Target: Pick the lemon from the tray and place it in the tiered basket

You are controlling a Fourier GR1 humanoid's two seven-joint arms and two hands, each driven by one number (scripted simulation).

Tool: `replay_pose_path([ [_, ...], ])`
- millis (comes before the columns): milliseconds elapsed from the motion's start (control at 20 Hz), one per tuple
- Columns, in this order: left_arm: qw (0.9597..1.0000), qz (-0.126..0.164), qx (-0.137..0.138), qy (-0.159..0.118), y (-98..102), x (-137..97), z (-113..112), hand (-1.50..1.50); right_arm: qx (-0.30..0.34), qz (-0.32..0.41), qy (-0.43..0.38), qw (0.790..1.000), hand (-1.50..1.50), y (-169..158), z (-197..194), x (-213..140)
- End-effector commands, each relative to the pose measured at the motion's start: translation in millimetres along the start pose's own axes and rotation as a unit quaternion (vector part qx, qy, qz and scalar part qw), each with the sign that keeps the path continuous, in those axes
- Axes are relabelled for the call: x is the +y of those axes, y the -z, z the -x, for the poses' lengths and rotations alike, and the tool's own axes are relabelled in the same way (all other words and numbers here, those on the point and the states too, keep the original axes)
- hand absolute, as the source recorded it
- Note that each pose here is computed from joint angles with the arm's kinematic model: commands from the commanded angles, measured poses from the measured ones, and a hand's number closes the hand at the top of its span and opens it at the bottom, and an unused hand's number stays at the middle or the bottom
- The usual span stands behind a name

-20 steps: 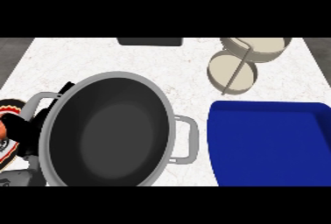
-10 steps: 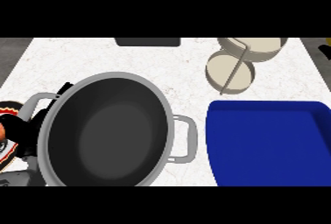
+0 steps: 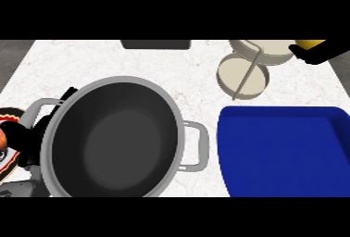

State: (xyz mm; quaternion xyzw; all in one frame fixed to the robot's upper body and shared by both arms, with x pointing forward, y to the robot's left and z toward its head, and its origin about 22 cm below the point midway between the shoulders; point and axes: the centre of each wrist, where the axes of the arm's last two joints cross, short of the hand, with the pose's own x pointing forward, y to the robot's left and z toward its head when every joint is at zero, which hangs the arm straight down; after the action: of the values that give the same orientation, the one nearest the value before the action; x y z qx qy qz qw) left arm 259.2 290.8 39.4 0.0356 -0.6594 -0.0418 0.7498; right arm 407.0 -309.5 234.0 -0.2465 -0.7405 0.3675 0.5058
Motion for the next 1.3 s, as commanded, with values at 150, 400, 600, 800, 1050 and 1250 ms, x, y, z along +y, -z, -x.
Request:
replay_pose_path([
  [150, 0.9999, 0.004, 0.011, -0.001, -11.3, 3.6, -1.5, 0.0, 0.026, -0.019, 0.001, 0.999, 1.5, 18.0, -10.2, 45.2],
  [400, 1.0, 0.006, 0.005, 0.0, 8.6, 6.2, -11.2, 0.0, 0.014, 0.001, -0.029, 0.999, 1.5, 26.1, 1.5, 62.4],
  [600, 0.9999, 0.012, 0.006, -0.002, -10.7, 0.5, -10.7, 0.0, 0.023, 0.006, -0.041, 0.999, 1.5, 19.1, 28.7, 63.6],
  [800, 1.0, 0.008, 0.0, 0.001, 13.7, 5.1, 0.5, 0.0, 0.016, 0.02, -0.046, 0.999, 1.5, 33.3, 6.6, 104.7],
  [1050, 1.0, 0.009, 0.003, -0.001, 6.8, -4.8, 12.0, 0.0, 0.013, 0.086, 0.02, 0.996, 1.5, 50.3, 9.1, 92.3],
  [1250, 0.9999, 0.016, 0.001, 0.003, 1.5, -1.4, 4.4, 0.0, 0.01, 0.081, 0.004, 0.997, -1.5, 55.5, 12.3, 105.7],
])
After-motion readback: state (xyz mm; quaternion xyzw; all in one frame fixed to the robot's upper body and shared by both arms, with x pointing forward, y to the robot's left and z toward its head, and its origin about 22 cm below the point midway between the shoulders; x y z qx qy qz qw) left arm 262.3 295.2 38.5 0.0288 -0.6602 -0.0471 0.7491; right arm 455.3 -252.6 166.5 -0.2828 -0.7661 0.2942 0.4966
